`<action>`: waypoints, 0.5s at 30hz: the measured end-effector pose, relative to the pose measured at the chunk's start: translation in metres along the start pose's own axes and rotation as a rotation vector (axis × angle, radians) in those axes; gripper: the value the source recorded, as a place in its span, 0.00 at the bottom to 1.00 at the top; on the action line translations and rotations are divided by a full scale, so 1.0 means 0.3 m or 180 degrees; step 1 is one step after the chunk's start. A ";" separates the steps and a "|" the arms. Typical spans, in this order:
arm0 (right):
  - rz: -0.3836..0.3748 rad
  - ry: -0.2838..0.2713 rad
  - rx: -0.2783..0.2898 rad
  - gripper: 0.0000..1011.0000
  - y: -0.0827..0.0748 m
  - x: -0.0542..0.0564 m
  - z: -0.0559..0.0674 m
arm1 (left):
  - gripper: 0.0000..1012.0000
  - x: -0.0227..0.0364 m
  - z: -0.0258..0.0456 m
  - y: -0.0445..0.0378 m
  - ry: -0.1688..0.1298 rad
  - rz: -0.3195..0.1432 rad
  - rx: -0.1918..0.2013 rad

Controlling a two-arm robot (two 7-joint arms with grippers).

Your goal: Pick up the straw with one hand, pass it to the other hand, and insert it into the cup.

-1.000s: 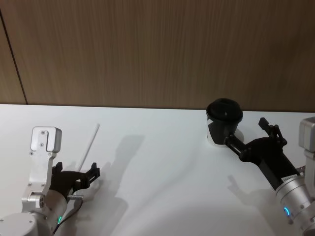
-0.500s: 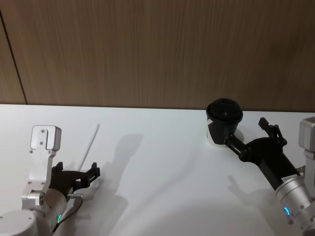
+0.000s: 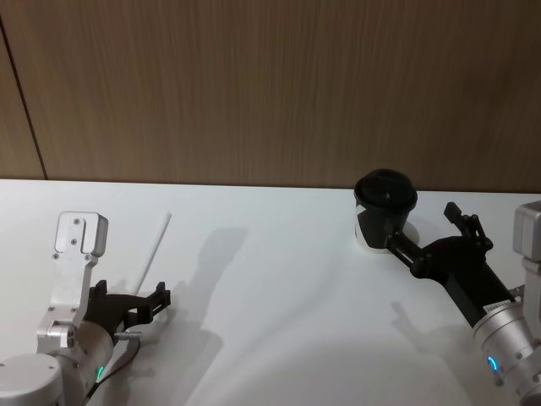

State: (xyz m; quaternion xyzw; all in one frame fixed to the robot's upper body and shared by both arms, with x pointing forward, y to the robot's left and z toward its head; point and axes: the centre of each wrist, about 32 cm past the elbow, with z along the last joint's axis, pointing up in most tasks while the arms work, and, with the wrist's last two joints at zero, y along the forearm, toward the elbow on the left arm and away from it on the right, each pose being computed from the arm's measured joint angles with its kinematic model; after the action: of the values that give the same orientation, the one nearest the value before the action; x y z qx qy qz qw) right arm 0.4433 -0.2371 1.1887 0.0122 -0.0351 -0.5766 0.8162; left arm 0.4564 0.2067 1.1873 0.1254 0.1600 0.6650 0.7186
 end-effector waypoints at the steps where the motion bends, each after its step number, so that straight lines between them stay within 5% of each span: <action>1: 0.0000 0.0000 0.0000 0.99 0.000 0.000 0.000 | 0.99 0.000 0.001 0.000 0.0006 0.0001 0.0005; 15: 0.0000 0.0000 0.0000 0.99 0.000 0.000 0.000 | 0.99 0.001 -0.001 -0.009 0.0095 -0.0017 0.0036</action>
State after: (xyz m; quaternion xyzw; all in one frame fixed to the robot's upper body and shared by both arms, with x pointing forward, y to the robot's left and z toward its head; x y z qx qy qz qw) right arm 0.4433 -0.2371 1.1887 0.0122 -0.0351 -0.5766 0.8162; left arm 0.4589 0.2068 1.1860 0.1191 0.1748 0.6639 0.7173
